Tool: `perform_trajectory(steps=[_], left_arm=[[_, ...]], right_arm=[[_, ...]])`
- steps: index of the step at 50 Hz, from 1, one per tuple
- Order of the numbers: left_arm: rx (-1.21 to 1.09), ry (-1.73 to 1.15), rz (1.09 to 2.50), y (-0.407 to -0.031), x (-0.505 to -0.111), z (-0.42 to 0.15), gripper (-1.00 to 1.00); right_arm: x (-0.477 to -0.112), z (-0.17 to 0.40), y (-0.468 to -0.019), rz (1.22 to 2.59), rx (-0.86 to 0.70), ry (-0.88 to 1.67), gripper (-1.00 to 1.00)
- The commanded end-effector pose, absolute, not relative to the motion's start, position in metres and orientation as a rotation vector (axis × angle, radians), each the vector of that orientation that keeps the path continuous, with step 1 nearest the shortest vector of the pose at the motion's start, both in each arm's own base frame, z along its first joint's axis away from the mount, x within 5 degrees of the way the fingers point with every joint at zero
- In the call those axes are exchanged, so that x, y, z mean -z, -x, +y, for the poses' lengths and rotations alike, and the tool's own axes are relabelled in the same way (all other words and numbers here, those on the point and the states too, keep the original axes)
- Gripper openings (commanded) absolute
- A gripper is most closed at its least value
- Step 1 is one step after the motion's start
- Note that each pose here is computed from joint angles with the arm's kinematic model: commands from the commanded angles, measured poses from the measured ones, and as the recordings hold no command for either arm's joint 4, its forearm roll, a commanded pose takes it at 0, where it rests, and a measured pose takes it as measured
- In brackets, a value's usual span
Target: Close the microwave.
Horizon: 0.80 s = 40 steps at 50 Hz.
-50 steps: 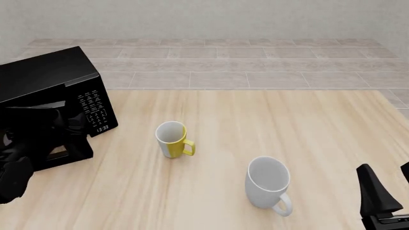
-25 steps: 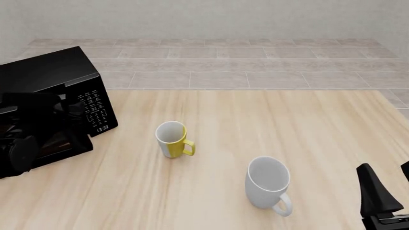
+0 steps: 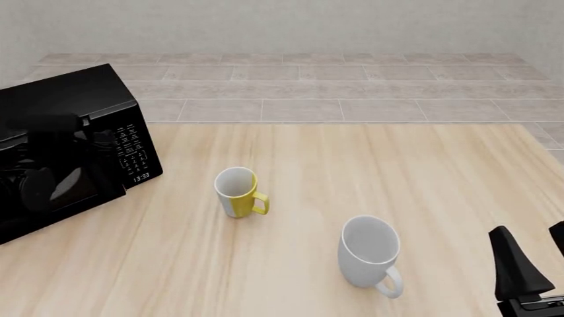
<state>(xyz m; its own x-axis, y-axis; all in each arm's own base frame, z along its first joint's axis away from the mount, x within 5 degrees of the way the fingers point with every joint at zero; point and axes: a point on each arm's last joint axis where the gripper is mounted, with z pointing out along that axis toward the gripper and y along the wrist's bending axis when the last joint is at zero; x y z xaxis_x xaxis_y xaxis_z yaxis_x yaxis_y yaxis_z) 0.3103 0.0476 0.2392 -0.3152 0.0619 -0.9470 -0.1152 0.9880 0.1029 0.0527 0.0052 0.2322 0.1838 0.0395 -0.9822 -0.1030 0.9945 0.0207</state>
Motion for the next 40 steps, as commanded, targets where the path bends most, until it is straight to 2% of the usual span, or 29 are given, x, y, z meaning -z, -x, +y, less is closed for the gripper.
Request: perform_trajectory(steps=[1,20,28,35,40], left_arm=[[-0.236,0.038,1.87,-0.337,-0.242,0.065,1.0],[-0.27,0.089,1.904,-0.362,-0.231,0.091,1.0],[-0.259,0.105,1.957,-0.379,-0.215,0.097,1.0],[-0.233,0.09,1.954,-0.374,-0.217,0.085,1.0],[-0.209,0.075,1.931,-0.357,-0.224,0.07,1.0]], right_arm=[[-0.231,0.006,-0.053,1.385,-0.111,0.054,1.0],[-0.232,0.006,-0.053,1.379,-0.134,0.049,1.0],[-0.229,0.007,-0.053,1.384,-0.144,0.053,1.0],[-0.229,0.007,-0.053,1.387,-0.144,0.05,1.0],[-0.23,0.007,-0.053,1.386,-0.145,0.055,1.0]])
